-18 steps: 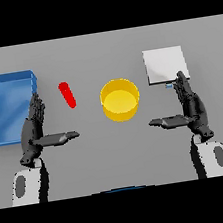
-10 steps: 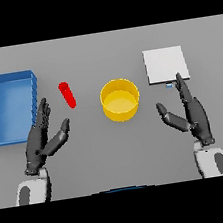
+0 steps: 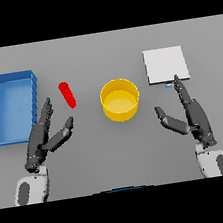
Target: Pick up the red beaker and tilt it to pour out 1 green nut into yellow bowl. Pick up the yellow bowl and place it on the metallic measuring scale.
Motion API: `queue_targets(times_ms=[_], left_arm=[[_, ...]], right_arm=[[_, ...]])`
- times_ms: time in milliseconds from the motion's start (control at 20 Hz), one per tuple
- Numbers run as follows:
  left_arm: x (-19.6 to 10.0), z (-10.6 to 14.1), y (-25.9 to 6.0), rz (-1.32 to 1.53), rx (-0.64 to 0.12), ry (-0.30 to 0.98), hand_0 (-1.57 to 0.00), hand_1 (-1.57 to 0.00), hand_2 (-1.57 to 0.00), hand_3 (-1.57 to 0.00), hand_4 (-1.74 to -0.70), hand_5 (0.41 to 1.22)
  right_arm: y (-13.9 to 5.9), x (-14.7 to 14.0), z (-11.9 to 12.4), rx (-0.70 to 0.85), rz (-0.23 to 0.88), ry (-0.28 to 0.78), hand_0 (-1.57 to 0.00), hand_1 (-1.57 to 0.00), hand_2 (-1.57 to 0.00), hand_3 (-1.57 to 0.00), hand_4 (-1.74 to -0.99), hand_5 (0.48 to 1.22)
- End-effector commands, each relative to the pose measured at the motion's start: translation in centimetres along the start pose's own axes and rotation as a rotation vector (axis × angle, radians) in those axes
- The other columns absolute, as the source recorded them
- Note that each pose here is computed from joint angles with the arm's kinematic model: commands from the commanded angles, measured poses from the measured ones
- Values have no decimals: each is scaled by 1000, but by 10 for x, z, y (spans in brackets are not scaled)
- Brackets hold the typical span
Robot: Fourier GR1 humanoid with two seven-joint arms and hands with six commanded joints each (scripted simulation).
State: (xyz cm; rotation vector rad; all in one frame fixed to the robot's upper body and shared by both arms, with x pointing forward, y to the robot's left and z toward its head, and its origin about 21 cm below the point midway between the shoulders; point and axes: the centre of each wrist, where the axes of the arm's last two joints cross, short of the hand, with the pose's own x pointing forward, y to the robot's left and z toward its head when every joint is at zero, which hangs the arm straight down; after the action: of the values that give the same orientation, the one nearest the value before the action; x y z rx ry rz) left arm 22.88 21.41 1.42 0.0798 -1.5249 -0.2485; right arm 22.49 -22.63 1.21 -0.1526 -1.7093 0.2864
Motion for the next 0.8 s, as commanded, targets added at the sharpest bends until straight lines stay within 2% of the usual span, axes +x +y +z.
queue_targets(times_ms=[0, 300, 550, 750], left_arm=[[-1, -8, 2, 4, 1, 14, 1, 1, 1, 1, -1145, 643], [-16, -56, 2, -23, -25, 32, 1, 1, 1, 1, -1176, 640], [-17, -81, -3, -29, -45, -7, 1, 1, 1, 1, -1197, 646], [-15, -102, -11, -72, -50, 20, 1, 1, 1, 1, -1197, 661]], right_arm=[[-1, 0, -1, -3, -8, 2, 1, 1, 1, 1, -1189, 626], [-1, -1, 2, 6, -23, -13, 1, 1, 1, 1, -1225, 627], [-3, 0, 2, 3, -9, -12, 1, 1, 1, 1, -1218, 626], [-4, 1, 3, 0, -30, -1, 1, 1, 1, 1, -1226, 631]])
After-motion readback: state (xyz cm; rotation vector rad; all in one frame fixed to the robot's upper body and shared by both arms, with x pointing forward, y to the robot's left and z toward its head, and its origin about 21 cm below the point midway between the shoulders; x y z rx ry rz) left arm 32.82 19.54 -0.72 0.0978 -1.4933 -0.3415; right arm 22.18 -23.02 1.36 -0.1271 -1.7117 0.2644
